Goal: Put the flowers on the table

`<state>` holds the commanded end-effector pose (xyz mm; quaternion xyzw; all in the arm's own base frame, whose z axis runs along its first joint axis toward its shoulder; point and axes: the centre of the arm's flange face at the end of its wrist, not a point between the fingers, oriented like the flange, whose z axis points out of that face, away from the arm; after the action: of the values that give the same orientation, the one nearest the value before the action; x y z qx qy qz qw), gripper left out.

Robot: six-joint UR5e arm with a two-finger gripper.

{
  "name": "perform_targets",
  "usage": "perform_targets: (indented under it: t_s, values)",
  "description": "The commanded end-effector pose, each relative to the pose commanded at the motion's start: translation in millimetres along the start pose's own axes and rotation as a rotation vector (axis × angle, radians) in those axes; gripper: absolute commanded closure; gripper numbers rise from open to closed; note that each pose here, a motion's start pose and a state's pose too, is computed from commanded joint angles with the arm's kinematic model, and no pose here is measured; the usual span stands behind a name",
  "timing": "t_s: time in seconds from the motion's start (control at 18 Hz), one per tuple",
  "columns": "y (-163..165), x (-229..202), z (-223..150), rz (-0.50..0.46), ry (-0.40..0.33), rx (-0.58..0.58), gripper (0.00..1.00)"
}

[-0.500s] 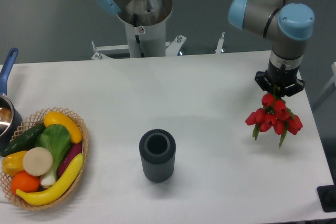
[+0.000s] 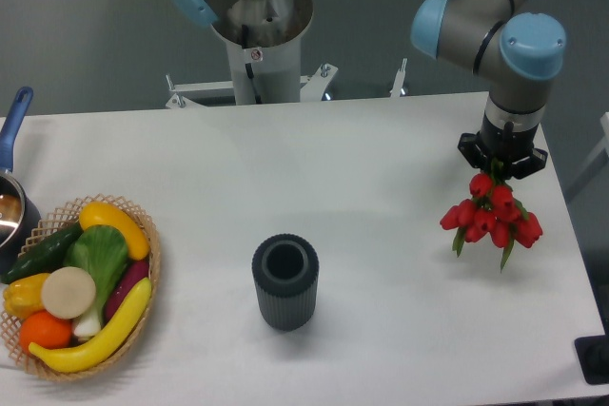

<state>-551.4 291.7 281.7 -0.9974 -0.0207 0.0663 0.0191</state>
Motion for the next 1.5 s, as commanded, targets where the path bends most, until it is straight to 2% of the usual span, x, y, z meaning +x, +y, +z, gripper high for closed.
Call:
perform_targets:
  t_s: [0.5,0.83,0.89,1.06,1.11,1.17,1.22,1.5]
  values:
    - [-37.9,22.5,44.2,0.067,0.07,-0.007,0.76]
    - [-54.0,27.9,51.4,0.069,0.092,0.024,0.73]
    - [-54.2,28.0,52.3,0.068,0.094,0.025,0.67]
    - [-53.3,27.2,53.2,0.069,0.094,0.023,0.37]
    - [-53.4,27.1,53.1,0.069,0.092,0.024,0.25]
    - [-53.4,27.0,51.2,0.069,0.089,0.025,0.03]
    - [-53.1,27.5,49.8,0.067,0.088,0.025,0.0]
    - [-47.4,20.8,26.9,0.062,0.047,0.039,0.0]
